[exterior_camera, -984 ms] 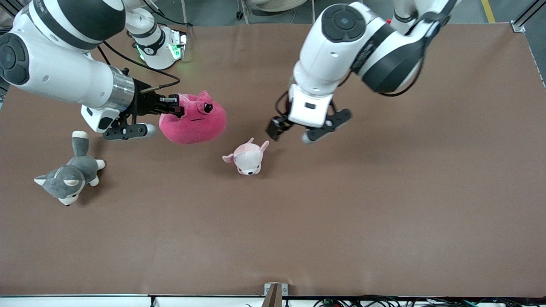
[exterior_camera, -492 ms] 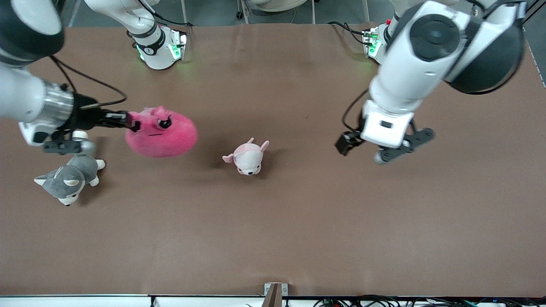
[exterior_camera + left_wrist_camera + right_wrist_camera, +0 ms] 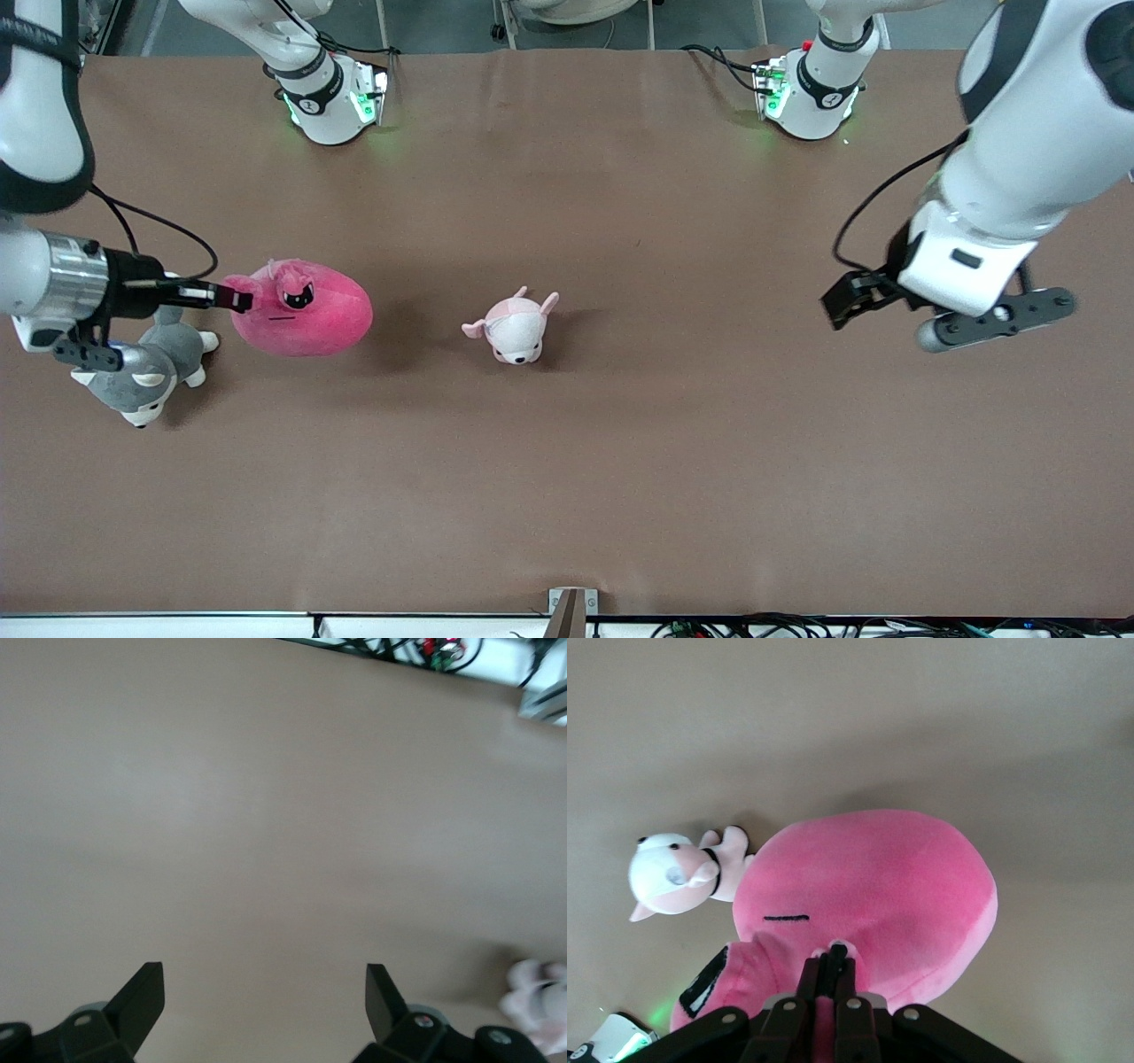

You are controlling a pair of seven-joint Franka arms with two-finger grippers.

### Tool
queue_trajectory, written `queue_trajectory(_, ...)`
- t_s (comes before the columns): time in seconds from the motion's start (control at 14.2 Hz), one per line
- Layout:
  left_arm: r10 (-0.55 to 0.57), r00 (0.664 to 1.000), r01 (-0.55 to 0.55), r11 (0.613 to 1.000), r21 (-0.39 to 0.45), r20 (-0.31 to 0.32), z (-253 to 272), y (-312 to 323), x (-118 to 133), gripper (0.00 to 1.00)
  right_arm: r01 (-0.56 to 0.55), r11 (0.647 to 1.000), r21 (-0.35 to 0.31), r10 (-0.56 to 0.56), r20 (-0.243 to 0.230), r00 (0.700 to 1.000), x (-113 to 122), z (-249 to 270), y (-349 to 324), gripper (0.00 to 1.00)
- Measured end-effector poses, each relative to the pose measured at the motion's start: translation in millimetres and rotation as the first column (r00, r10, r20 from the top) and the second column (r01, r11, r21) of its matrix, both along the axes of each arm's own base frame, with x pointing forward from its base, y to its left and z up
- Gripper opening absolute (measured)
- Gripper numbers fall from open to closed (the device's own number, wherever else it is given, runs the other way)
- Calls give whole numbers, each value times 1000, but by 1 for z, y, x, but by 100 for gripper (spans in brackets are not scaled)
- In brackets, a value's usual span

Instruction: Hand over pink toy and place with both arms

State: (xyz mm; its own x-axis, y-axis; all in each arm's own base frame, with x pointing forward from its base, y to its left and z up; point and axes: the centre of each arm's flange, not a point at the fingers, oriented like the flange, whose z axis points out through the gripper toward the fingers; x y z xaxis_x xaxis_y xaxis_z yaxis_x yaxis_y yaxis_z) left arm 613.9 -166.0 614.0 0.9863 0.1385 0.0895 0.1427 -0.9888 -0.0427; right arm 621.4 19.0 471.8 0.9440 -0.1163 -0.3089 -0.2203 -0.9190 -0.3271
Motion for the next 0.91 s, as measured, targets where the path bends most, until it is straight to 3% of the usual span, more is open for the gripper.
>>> queue_trajectory(0.21,-99,995,100,995,3,-32,10,58,-17,100,-6,1000,17,7,-35,999,12,-43,-17,10)
queue_trajectory(0.42,-149,987,149,989,-12,-52,21,105,-42,100,-16,998,63,18,-39,999,17,-68,-36,10)
queue_trajectory(0.7,-169,983,167,986,-27,-68,32,107,-72,100,-6,995,101,9,-30,1000,25,-92,-42,10)
queue_trajectory(0.91,-174,982,173,985,-26,-71,36,99,-80,100,3,991,131,2,-39,999,28,-106,-37,10)
